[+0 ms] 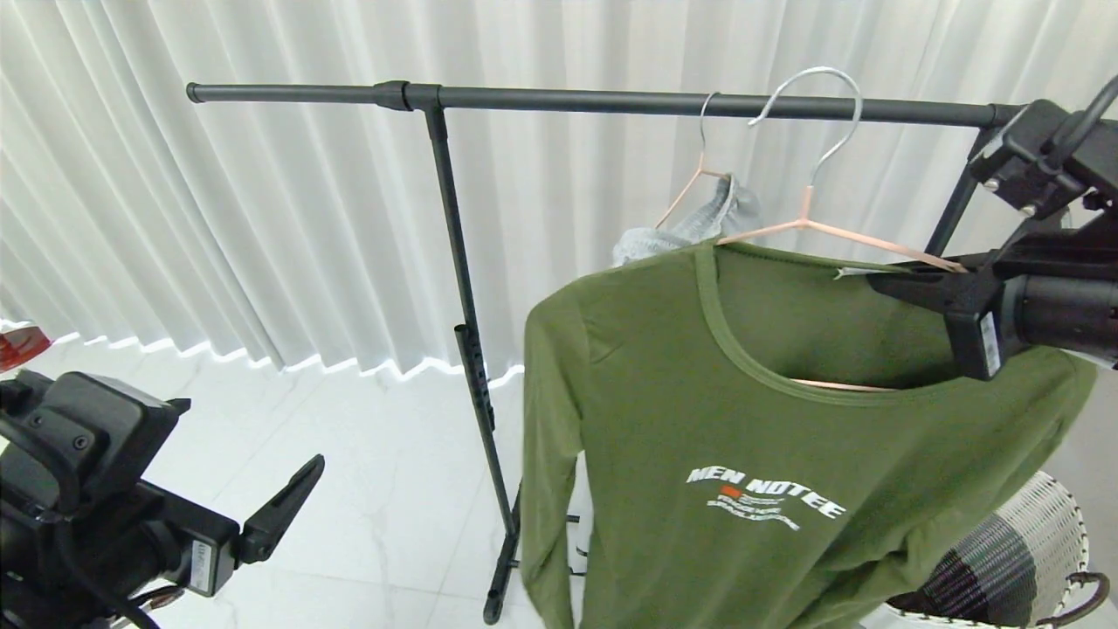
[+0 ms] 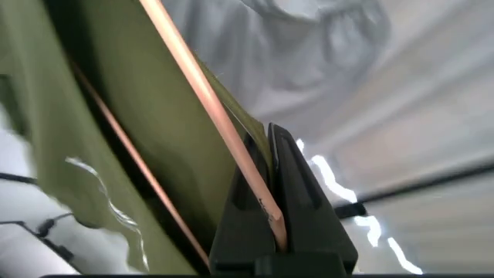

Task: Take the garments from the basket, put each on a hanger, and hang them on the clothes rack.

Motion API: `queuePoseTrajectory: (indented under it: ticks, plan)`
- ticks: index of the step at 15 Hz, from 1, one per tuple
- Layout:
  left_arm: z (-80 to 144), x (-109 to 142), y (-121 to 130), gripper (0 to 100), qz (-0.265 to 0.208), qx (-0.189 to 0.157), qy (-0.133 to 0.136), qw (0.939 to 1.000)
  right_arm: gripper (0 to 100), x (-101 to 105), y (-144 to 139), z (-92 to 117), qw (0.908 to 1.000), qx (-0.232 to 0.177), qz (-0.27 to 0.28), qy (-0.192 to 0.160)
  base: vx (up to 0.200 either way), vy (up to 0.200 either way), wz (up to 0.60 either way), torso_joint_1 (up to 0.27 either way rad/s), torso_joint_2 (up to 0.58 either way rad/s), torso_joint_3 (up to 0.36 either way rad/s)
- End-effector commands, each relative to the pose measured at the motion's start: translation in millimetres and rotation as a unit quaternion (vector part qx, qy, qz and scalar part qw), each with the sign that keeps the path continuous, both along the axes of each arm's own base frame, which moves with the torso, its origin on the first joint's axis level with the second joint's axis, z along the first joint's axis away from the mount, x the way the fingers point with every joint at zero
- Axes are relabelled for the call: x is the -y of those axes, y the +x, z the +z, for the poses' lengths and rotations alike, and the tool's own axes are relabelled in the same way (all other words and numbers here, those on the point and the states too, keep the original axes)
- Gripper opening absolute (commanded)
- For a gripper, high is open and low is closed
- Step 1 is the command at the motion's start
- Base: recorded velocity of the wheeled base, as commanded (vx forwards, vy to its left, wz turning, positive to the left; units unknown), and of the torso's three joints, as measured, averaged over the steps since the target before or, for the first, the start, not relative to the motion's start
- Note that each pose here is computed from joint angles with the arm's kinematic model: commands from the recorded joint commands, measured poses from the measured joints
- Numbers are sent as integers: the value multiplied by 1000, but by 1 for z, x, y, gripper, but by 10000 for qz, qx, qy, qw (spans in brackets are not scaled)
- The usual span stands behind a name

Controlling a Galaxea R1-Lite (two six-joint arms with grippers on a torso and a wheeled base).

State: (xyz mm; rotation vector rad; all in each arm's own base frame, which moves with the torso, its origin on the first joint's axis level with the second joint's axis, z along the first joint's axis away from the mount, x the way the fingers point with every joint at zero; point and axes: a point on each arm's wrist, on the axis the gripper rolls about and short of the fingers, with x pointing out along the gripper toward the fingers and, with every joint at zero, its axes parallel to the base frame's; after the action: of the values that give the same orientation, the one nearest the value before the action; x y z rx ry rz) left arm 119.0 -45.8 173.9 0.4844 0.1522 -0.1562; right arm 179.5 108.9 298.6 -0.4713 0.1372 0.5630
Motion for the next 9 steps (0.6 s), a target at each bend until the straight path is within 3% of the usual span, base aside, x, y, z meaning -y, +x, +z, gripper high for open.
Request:
queuePoseTrajectory:
  ticks: [1, 4, 5, 6, 7, 9]
  plan:
    - [1, -1, -3, 100, -13, 57, -16, 10000, 0, 28, -17, 7, 9985, -1, -540, -34, 0, 0, 0, 0, 0, 0]
    - [-1, 3, 1, 100, -70, -32, 41, 10000, 0, 58, -38, 3, 9907, -262, -1311, -233, 0, 0, 0, 0, 0, 0]
    - [-2, 2, 1, 100, -44, -30, 235, 9997, 0, 69, -46, -1, 9857, -261, -1650, -241, 0, 0, 0, 0, 0, 0]
    - [-4, -3, 2, 100, 98, -35, 503, 9987, 0, 80, -52, -2, 9790, -232, -2009, -237, 0, 0, 0, 0, 0, 0]
    - [-5, -6, 3, 100, 224, -70, 607, 9979, 0, 89, -56, -2, 9710, -231, -2365, -251, 0, 0, 0, 0, 0, 0]
    - [-6, -6, 6, 100, 235, -121, 633, 9976, 0, 104, -61, 0, 9541, -227, -2977, -243, 0, 0, 0, 0, 0, 0]
